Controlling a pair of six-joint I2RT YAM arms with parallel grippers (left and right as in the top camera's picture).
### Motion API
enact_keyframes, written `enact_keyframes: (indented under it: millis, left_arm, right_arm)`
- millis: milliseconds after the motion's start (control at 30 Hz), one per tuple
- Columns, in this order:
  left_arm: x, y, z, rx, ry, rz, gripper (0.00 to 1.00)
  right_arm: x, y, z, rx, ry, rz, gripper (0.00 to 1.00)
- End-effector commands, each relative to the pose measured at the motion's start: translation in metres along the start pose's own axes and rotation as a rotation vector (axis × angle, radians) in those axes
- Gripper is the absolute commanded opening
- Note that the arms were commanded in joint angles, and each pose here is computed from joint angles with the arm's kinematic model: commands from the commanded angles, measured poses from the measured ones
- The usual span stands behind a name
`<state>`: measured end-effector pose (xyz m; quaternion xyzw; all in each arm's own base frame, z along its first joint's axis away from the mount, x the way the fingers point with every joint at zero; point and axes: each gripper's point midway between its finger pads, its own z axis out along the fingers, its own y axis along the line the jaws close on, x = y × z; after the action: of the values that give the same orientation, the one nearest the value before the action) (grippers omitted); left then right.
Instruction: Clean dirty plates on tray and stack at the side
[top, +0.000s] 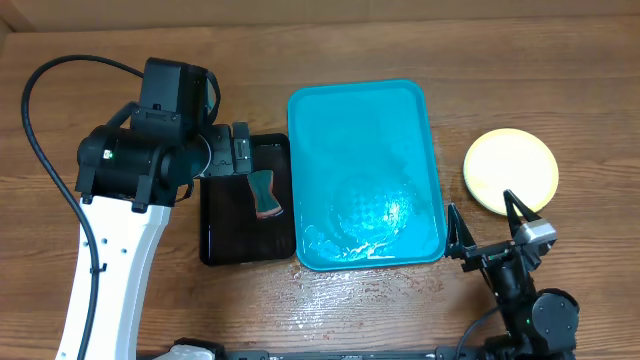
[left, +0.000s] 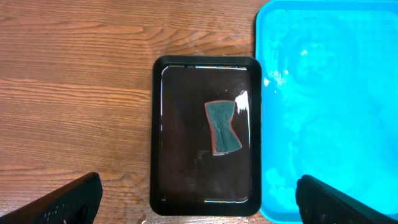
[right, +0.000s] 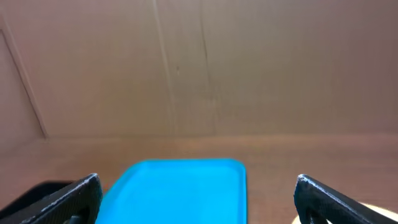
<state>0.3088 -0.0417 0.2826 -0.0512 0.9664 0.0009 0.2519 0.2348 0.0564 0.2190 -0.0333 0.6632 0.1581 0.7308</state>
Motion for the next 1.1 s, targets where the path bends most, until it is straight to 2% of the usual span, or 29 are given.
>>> enact_keyframes:
  millis: [0,400,600,1067]
  left_arm:
    - [-0.004,0.0,-0.002,-0.009,-0.013,0.013,1.0]
    - [-0.004,0.0,-0.002,-0.009,-0.014,0.013,1.0]
    - [-0.004,0.0,-0.002,-0.009,-0.014,0.013,1.0]
    - [-0.004,0.0,-0.002,-0.009,-0.013,0.013,1.0]
  right_arm:
    - [0.013,-0.006,0.001,0.016,-0.007,-0.004,1.0]
    - [0.017,-0.007,0.001,0.02,0.01,0.0,1.0]
    - [0.049,-0.012,-0.001,0.044,0.139,0.011,1.0]
    - [0.048,-0.012,-0.001,0.044,0.136,0.012,1.0]
